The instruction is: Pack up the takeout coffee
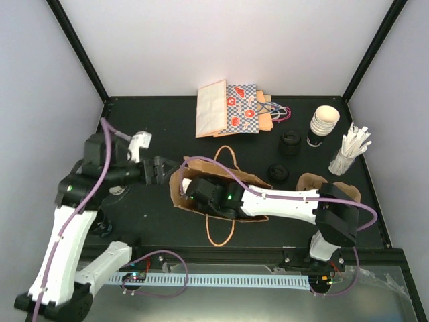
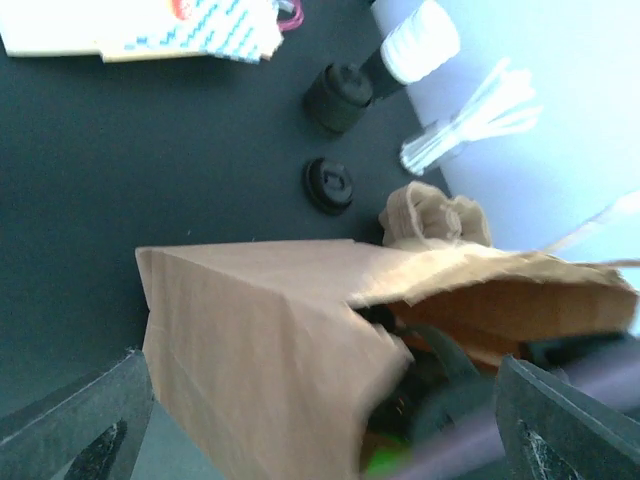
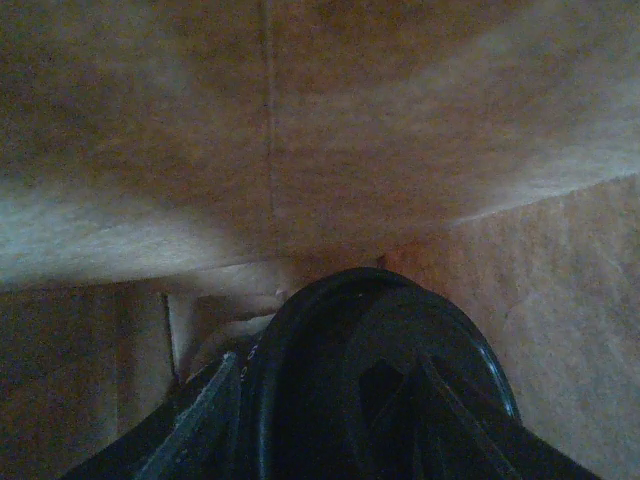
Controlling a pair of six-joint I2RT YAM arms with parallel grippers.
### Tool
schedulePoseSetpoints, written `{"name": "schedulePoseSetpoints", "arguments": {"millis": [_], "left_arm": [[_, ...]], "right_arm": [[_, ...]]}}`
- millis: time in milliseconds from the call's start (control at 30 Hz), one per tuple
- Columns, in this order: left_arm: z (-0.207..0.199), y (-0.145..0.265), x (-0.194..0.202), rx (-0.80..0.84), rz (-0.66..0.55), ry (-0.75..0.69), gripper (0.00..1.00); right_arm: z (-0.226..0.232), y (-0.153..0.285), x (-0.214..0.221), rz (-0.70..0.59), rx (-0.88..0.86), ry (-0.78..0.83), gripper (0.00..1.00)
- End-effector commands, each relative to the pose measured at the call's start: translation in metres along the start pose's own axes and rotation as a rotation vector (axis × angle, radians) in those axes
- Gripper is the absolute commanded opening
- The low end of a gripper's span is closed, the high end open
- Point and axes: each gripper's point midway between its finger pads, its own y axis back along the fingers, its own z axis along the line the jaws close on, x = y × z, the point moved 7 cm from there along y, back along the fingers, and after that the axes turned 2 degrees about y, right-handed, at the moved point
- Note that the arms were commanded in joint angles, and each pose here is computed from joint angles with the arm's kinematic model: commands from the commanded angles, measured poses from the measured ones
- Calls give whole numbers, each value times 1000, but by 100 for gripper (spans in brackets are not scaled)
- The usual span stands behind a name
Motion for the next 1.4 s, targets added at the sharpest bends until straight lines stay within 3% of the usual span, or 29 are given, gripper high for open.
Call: {"name": "schedulePoseSetpoints", "arguments": {"millis": [0,100,300,567,667,800,867,1000,1367], "left_arm": [[-15,36,23,-10,-41,-14,93],[-18,38,38,30,10,3,83],[-8,35,45,-57,41,-10,70],[-12,3,42,-118,119,-49,65],[-10,-7,41,-223,170,-65,44],[-8,-2,28,-346,154,-94,12],[-13,1,22,-338,140,-121,3],[-17,-4,19,-317,169,-148,2],[-30,3,-6,-356,112,-332,2]], "right_arm": [[26,-24,48,219,-190,-9,49],[25,-22,44,207,-203,-31,49],[23,-19,40,207,-215,-46,49],[22,-18,43,235,-193,-52,51],[20,-15,41,224,-194,-68,52],[12,-1,33,174,-189,-105,66],[3,10,25,136,-169,-126,76],[-20,37,6,58,-119,-157,99],[-75,122,-24,-202,-20,-325,100]]}}
